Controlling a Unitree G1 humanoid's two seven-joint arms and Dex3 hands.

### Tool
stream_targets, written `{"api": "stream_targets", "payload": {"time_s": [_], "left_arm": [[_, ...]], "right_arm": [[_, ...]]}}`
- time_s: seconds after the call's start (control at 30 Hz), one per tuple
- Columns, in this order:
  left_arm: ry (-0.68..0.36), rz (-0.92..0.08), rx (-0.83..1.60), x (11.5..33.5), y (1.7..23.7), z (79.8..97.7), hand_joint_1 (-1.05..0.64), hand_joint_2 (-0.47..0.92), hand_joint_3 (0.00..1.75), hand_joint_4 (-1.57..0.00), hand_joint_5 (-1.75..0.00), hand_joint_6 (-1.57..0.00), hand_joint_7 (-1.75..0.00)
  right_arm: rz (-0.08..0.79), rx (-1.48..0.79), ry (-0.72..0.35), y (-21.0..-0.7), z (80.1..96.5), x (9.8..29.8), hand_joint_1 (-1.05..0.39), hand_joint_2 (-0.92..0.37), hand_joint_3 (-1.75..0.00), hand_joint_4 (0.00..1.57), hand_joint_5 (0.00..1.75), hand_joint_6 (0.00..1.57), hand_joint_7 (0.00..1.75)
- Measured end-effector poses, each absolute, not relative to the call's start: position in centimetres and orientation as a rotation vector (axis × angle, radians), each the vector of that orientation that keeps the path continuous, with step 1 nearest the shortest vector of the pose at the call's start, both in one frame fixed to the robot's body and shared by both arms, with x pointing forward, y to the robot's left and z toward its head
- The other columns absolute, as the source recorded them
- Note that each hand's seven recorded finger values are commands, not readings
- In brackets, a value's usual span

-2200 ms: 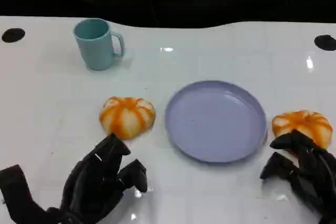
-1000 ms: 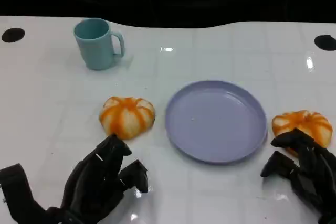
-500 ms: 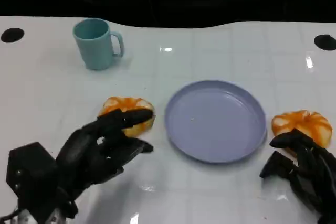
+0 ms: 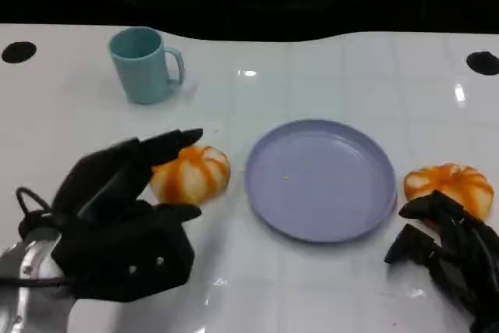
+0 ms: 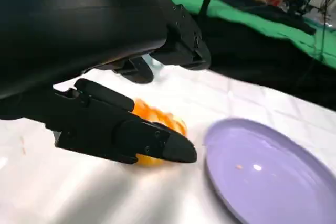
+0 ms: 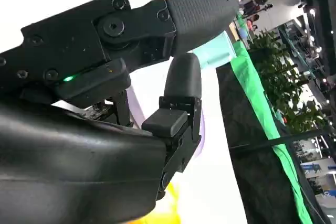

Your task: Grasp the bread from the table and place it into the plate.

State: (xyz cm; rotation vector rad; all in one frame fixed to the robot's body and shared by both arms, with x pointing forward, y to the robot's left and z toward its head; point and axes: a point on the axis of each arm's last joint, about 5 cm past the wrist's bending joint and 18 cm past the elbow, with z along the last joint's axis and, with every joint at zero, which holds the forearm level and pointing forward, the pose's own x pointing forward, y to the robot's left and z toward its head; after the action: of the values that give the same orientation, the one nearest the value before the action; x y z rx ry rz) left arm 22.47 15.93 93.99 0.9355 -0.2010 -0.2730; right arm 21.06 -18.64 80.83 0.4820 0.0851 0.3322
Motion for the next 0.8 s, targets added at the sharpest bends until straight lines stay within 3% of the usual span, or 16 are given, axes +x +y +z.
{"api": "stream_targets", "payload": {"time_s": [0.33,0.8], "left_arm": [[-0.205,-0.285,1.218,23.9,13.8,95.1,-0.56,0.90,0.00,-0.06,-0.15,-0.22,0.00],[-0.023,-0.434,1.372,28.4,12.0,93.1,-0.51,0.78,0.00,-0.05,-0.11,-0.18,0.00]], "right_arm": [[0.329,0.479,0.082,-18.6,80.8,21.0,-0.57,-0.92,-0.22,0.68,1.57,0.65,1.18],[0.326,0.473,0.077,-18.6,80.9,21.0,-0.59,-0.92,-0.19,0.66,1.58,0.66,1.18]]}}
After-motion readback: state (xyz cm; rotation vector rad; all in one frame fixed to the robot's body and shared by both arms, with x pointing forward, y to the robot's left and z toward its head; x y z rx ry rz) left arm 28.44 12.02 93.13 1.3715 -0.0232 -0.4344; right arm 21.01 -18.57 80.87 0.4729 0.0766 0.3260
